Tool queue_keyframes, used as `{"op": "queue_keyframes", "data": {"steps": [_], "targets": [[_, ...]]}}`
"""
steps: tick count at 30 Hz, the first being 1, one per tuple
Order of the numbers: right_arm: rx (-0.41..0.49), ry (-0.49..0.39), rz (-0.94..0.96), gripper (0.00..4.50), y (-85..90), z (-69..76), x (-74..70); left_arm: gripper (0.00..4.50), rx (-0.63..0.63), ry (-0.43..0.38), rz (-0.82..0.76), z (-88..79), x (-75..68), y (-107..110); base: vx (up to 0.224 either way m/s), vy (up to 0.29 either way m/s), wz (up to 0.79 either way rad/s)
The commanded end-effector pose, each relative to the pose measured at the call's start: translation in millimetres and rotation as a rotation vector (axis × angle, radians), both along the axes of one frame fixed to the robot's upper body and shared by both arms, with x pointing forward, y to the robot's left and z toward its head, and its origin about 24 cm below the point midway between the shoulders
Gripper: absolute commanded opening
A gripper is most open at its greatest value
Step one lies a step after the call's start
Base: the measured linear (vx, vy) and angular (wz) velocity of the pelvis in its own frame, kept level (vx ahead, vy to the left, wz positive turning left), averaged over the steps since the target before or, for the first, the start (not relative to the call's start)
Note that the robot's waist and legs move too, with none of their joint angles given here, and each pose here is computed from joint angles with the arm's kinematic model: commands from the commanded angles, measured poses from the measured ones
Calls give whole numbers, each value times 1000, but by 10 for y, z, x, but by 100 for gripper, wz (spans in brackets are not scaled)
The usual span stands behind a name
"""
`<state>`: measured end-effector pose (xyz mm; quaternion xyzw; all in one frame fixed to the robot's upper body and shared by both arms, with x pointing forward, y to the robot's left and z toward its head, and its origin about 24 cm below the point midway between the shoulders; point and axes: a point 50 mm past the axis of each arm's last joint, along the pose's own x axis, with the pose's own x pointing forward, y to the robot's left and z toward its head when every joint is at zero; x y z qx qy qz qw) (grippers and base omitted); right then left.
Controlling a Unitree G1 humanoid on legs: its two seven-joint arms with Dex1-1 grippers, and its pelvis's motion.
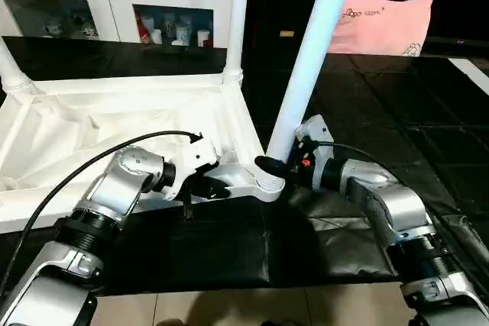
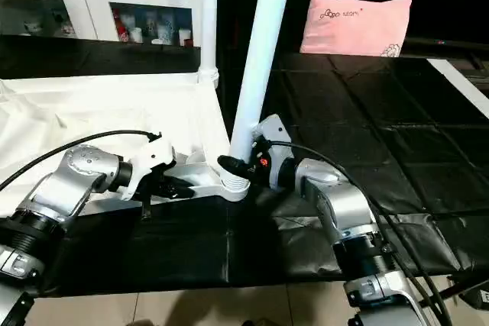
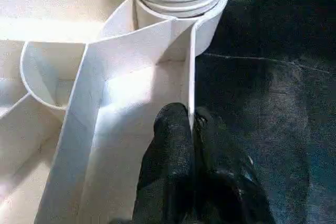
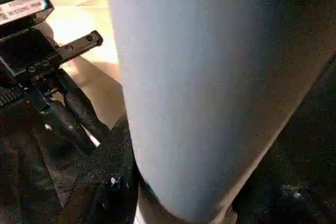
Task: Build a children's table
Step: Insert table leg to table base
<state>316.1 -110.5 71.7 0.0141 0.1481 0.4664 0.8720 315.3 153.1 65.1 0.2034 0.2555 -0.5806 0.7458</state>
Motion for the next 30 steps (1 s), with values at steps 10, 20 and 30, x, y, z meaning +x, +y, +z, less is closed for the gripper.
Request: {"op": "queue_keyframes", "data": {"steps": [10,20,30], "targets": [[59,162,-72,193,-130,-190,70,0,-2,-10,-46,79,42,-31,0,0,0],[152,250,-194,193,-356,-442,-71,0,6,-25,-23,132,123,-12,0,0,0],[247,189,-202,193,-343,-547,-304,0,-13,-64,28,173,210,-22,0,0,0]]}}
